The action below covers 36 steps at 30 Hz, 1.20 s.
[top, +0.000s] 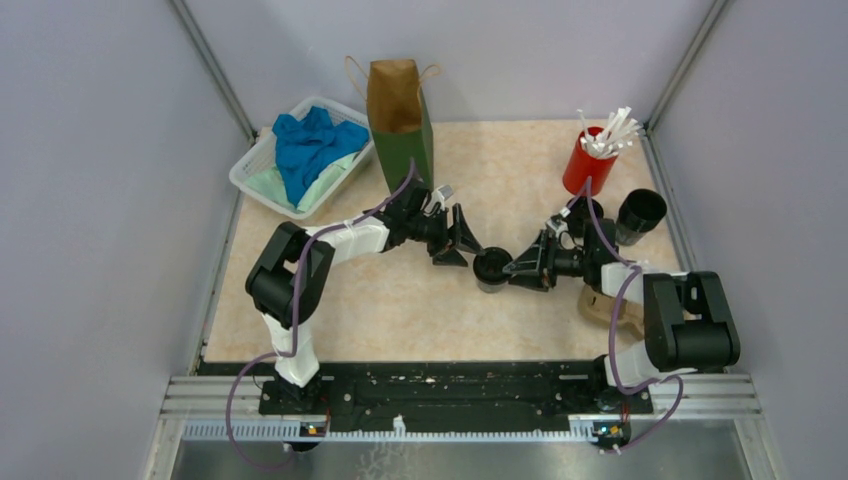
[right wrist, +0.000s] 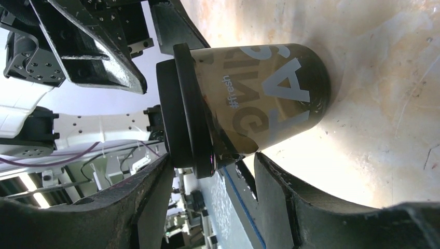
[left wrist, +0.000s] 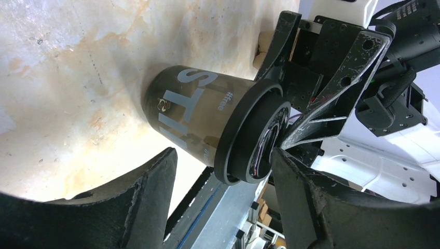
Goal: Pack the takeout coffee
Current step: Close the cup lid on the coffee cup.
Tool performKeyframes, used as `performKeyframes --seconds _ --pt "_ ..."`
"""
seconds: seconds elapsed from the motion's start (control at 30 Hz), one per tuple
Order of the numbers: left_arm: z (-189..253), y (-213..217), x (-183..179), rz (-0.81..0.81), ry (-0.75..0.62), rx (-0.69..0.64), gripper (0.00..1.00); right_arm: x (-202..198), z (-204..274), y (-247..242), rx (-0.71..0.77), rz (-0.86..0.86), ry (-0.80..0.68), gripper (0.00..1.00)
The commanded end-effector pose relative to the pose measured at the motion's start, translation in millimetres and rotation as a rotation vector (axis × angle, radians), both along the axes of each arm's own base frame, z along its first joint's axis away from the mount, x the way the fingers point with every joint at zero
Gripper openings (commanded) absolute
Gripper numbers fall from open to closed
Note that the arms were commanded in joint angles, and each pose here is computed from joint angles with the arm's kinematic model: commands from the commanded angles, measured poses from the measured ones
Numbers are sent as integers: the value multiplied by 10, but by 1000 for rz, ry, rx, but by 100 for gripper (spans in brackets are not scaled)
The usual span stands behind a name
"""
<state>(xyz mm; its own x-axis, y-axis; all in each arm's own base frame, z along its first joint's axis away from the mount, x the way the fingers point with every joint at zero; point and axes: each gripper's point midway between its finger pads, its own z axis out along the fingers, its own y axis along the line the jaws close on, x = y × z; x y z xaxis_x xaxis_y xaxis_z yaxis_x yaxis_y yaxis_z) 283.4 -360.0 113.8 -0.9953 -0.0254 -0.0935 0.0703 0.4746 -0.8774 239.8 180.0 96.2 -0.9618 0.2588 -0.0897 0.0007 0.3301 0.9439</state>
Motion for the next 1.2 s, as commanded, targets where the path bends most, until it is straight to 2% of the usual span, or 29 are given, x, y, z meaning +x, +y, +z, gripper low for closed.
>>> performKeyframes --seconds 0.0,0.17,0.4,0.63,0.7,0.77,0.83,0.97,1.17 --pt "76 -65 -20 -33 -45 -33 73 41 -16 -16 6 -9 -34 57" --pt "-134 13 -67 -17 -12 27 66 33 -46 -14 11 -12 -32 57" --pt "-430 102 -113 0 45 114 61 22 -157 -75 20 -51 -1 53" --pt "-623 155 -168 0 82 160 60 18 -582 -228 -44 -139 111 50" --pt "-609 142 -153 -7 70 166 60 56 -433 -195 -6 -106 72 55" --pt "-614 138 -152 -20 64 187 60 164 -201 -206 -19 -98 -11 67" --pt "-622 140 -150 -32 55 207 59 240 11 -212 -25 -95 -69 75" --pt "-644 130 -176 -44 50 224 58 335 186 -207 -7 -104 -100 80" --pt "-635 95 -200 -64 44 229 58 374 153 -199 -8 -100 -94 83"
